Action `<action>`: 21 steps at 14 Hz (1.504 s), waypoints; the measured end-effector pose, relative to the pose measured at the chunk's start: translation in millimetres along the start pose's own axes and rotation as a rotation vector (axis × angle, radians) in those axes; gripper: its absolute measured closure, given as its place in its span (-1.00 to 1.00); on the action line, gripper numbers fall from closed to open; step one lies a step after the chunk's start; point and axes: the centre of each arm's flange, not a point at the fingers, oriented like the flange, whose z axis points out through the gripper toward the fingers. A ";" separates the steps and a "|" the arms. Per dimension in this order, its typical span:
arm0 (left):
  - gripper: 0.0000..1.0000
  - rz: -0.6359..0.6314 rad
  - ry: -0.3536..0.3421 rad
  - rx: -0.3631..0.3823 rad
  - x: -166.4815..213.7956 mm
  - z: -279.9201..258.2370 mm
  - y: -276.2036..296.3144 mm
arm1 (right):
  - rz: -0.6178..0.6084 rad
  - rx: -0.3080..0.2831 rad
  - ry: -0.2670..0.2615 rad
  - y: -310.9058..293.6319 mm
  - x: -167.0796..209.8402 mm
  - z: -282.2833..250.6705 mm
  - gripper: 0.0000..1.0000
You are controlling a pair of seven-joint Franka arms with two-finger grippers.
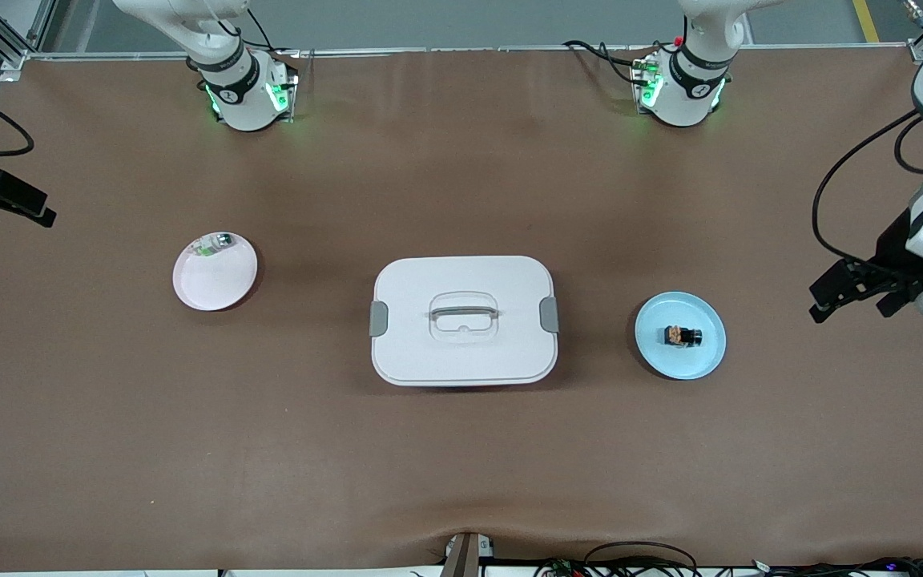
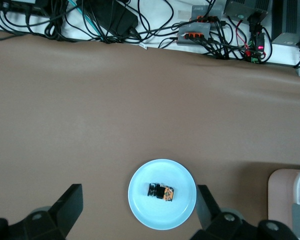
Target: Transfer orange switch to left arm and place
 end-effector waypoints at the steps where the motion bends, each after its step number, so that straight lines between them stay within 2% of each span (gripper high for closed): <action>1: -1.00 0.002 0.007 0.004 -2.1 -9.9 1.1 | 0.000 0.000 0.000 -0.1 0.0 0.0 -1.00; 10: -1.00 0.005 0.038 0.009 0.8 -29.1 4.0 | 0.004 0.000 0.003 2.0 0.4 -0.3 -1.00; 14: -1.00 0.008 0.051 0.009 7.7 -31.8 7.6 | 0.004 0.002 0.028 1.9 2.5 -3.2 -1.00; 21: -1.00 -0.008 0.054 0.015 16.4 -30.0 -1.2 | 0.004 0.029 0.041 -0.1 0.5 -8.2 -1.00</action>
